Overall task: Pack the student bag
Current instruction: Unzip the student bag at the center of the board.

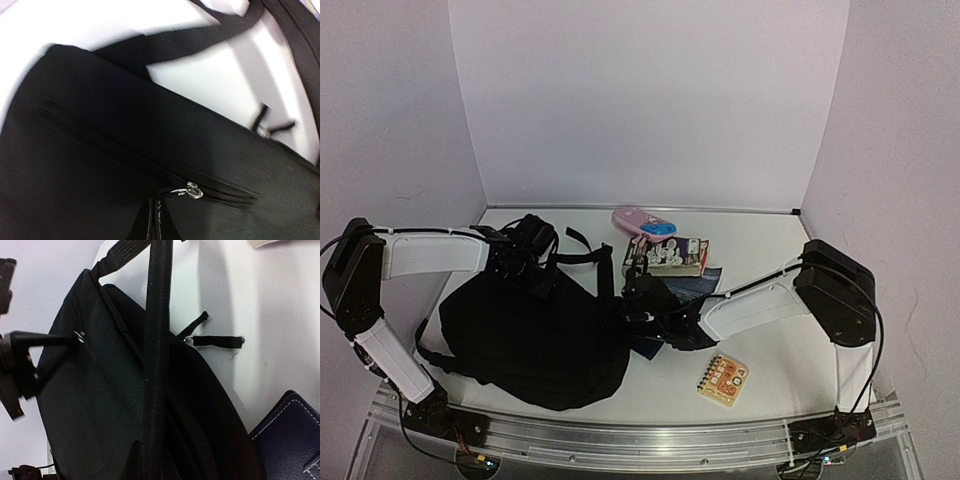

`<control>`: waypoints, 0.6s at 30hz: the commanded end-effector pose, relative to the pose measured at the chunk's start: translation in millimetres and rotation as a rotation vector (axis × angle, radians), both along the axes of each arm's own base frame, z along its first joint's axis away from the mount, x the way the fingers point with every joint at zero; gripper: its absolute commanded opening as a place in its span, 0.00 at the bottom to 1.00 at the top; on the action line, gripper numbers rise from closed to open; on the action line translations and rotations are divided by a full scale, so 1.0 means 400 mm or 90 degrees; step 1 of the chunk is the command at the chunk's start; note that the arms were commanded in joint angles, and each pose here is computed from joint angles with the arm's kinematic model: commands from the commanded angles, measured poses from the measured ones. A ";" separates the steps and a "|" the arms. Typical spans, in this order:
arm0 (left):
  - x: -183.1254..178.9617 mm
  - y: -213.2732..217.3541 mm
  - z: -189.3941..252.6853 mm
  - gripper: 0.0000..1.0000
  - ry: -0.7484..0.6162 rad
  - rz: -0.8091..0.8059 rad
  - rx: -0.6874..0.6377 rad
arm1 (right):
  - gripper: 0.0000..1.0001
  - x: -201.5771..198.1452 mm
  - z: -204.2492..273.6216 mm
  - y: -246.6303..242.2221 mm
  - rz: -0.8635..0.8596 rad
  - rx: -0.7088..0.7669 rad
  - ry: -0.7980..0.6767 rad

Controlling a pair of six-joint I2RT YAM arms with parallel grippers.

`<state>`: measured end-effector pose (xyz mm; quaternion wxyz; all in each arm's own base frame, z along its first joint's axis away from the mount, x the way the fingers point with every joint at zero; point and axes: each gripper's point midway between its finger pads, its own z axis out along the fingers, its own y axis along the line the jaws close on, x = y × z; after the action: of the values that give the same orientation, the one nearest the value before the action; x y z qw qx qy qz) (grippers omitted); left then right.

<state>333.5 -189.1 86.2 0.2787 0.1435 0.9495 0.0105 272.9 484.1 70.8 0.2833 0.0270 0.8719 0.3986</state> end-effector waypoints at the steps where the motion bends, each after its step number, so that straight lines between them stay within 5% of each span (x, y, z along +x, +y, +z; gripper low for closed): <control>1: 0.089 0.133 0.056 0.00 -0.047 0.131 0.065 | 0.00 -0.007 0.003 -0.037 -0.016 -0.015 0.003; 10: 0.208 0.330 0.090 0.00 -0.086 0.278 0.060 | 0.00 -0.015 0.008 -0.065 -0.023 -0.018 0.003; 17: 0.221 0.268 0.080 0.00 -0.061 0.221 -0.017 | 0.00 -0.023 0.031 -0.052 0.009 -0.018 -0.014; 18: 0.217 0.257 0.087 0.01 -0.064 0.208 -0.033 | 0.09 -0.024 0.043 -0.047 0.020 -0.018 -0.023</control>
<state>399.1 -84.1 87.6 0.2653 -0.0105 0.9612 0.0742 270.3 470.2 75.1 0.2908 0.0359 0.8690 0.3986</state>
